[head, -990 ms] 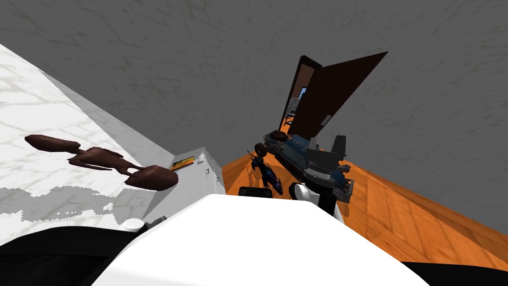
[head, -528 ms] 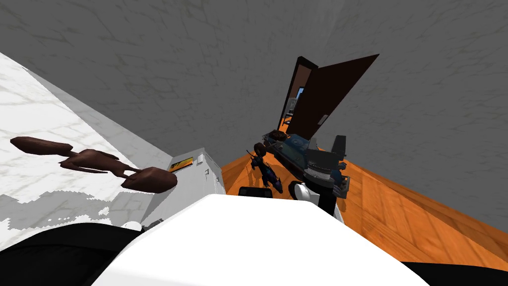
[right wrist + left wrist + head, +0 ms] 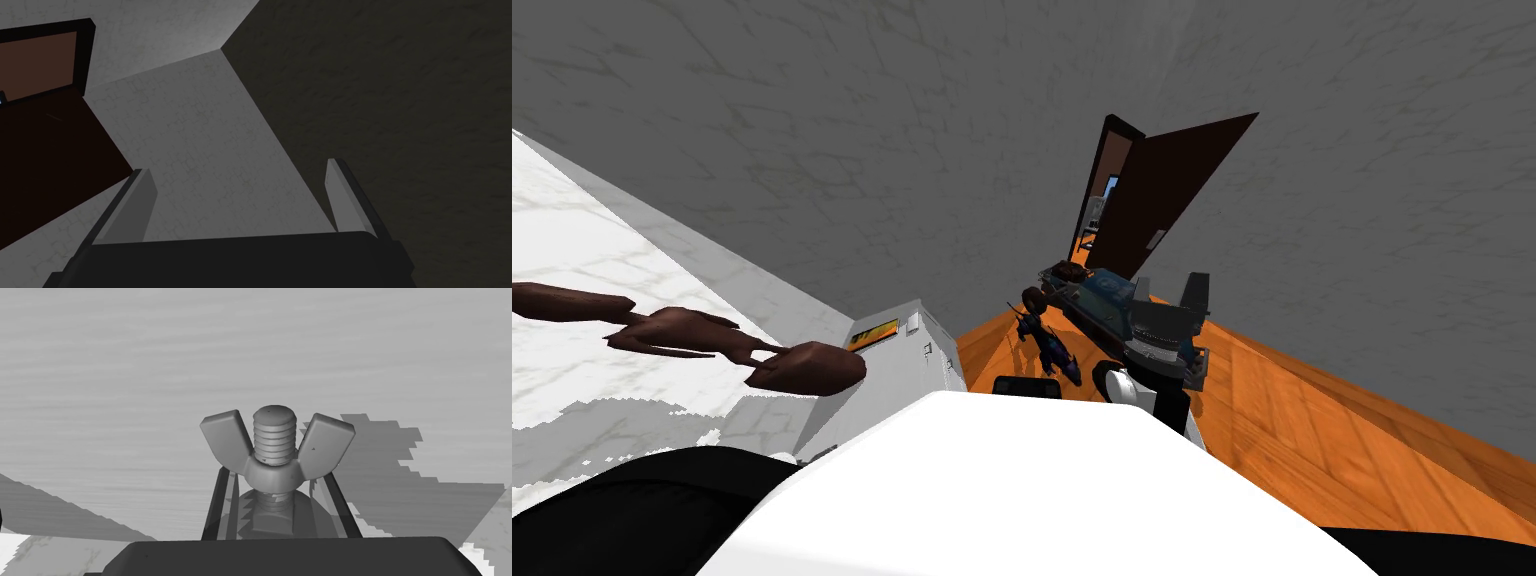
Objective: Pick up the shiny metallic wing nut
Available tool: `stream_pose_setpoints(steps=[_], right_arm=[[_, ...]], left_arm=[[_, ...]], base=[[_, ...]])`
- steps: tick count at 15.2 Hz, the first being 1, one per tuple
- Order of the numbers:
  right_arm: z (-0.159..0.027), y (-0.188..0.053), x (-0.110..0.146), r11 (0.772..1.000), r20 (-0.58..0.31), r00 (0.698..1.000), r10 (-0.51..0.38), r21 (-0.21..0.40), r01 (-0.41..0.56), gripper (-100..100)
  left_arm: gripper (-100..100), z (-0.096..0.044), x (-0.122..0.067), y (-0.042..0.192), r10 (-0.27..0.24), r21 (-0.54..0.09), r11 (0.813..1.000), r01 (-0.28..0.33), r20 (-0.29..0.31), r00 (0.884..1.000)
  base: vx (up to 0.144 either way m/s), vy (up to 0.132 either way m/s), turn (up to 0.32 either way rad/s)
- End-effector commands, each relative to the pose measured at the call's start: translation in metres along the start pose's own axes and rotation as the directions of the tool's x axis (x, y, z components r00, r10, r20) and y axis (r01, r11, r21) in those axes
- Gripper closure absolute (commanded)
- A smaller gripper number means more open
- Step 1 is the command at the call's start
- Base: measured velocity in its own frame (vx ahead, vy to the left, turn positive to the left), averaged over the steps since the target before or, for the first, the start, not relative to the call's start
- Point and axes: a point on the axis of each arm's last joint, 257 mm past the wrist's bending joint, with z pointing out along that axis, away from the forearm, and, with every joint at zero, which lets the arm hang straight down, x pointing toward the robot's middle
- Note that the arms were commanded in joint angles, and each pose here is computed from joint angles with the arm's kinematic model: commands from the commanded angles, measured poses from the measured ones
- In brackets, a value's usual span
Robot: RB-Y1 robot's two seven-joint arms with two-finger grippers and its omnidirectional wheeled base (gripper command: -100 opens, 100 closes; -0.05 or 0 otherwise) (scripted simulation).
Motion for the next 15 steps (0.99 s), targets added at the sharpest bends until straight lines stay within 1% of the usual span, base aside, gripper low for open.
stream_pose_setpoints(steps=[1,2,3,4,5,6,7,8,9,10,11,12,13,14,15], right_arm=[[0.0,0.0,0.0,1.0,0.0,1.0,0.0,0.0,0.0,0],[0.0,0.0,0.0,1.0,0.0,1.0,0.0,0.0,0.0,0],[0.0,0.0,0.0,1.0,0.0,1.0,0.0,0.0,0.0,0],[0.0,0.0,0.0,1.0,0.0,1.0,0.0,0.0,0.0,0],[0.0,0.0,0.0,1.0,0.0,1.0,0.0,0.0,0.0,0],[0.0,0.0,0.0,1.0,0.0,1.0,0.0,0.0,0.0,0],[0.0,0.0,0.0,1.0,0.0,1.0,0.0,0.0,0.0,0],[0.0,0.0,0.0,1.0,0.0,1.0,0.0,0.0,0.0,0],[0.0,0.0,0.0,1.0,0.0,1.0,0.0,0.0,0.0,0],[0.0,0.0,0.0,1.0,0.0,1.0,0.0,0.0,0.0,0],[0.0,0.0,0.0,1.0,0.0,1.0,0.0,0.0,0.0,0],[0.0,0.0,0.0,1.0,0.0,1.0,0.0,0.0,0.0,0],[0.0,0.0,0.0,1.0,0.0,1.0,0.0,0.0,0.0,0],[0.0,0.0,0.0,1.0,0.0,1.0,0.0,0.0,0.0,0],[0.0,0.0,0.0,1.0,0.0,1.0,0.0,0.0,0.0,0]], left_arm=[[100,-0.005,0.007,0.001,0.0,0.012,1.0,0.0,-0.009,1.0],[100,-0.004,0.008,0.011,-0.008,-0.009,1.0,0.008,-0.009,1.0],[100,-0.004,0.008,0.011,-0.027,-0.01,1.0,0.027,-0.009,1.0],[100,-0.008,0.016,0.01,-0.014,0.006,1.0,0.014,-0.022,1.0],[100,-0.007,0.017,0.022,-0.024,-0.018,1.0,0.024,-0.021,0.999],[100,-0.007,0.017,0.022,-0.043,-0.019,0.999,0.042,-0.022,0.999],[100,-0.007,0.017,0.022,-0.043,-0.019,0.999,0.042,-0.022,0.999],[100,-0.011,0.027,0.026,-0.04,-0.016,0.999,0.039,-0.039,0.998],[100,-0.009,0.028,0.034,-0.047,-0.033,0.998,0.046,-0.039,0.998],[100,-0.009,0.028,0.034,-0.061,-0.033,0.998,0.06,-0.039,0.997],[100,-0.014,0.039,0.037,-0.052,-0.027,0.998,0.05,-0.061,0.997],[100,-0.012,0.04,0.049,-0.063,-0.051,0.997,0.06,-0.061,0.996],[100,-0.012,0.04,0.049,-0.083,-0.052,0.995,0.08,-0.06,0.995],[100,-0.012,0.04,0.049,-0.084,-0.052,0.995,0.081,-0.06,0.995],[100,-0.011,0.04,0.047,-0.072,-0.047,0.996,0.07,-0.059,0.996]], base=[[-0.015,0.033,-0.074],[-0.02,0.038,-0.088],[-0.015,0.028,-0.044],[-0.019,0.028,-0.077],[-0.023,0.033,-0.098],[-0.018,0.028,-0.047],[-0.009,0.016,0.001],[-0.011,0.02,-0.054],[-0.015,0.028,-0.084],[-0.012,0.024,-0.052],[-0.02,0.027,-0.098],[-0.021,0.034,-0.105],[-0.014,0.026,-0.033],[-0.009,0.013,0.012],[-0.005,0.005,0.007]])
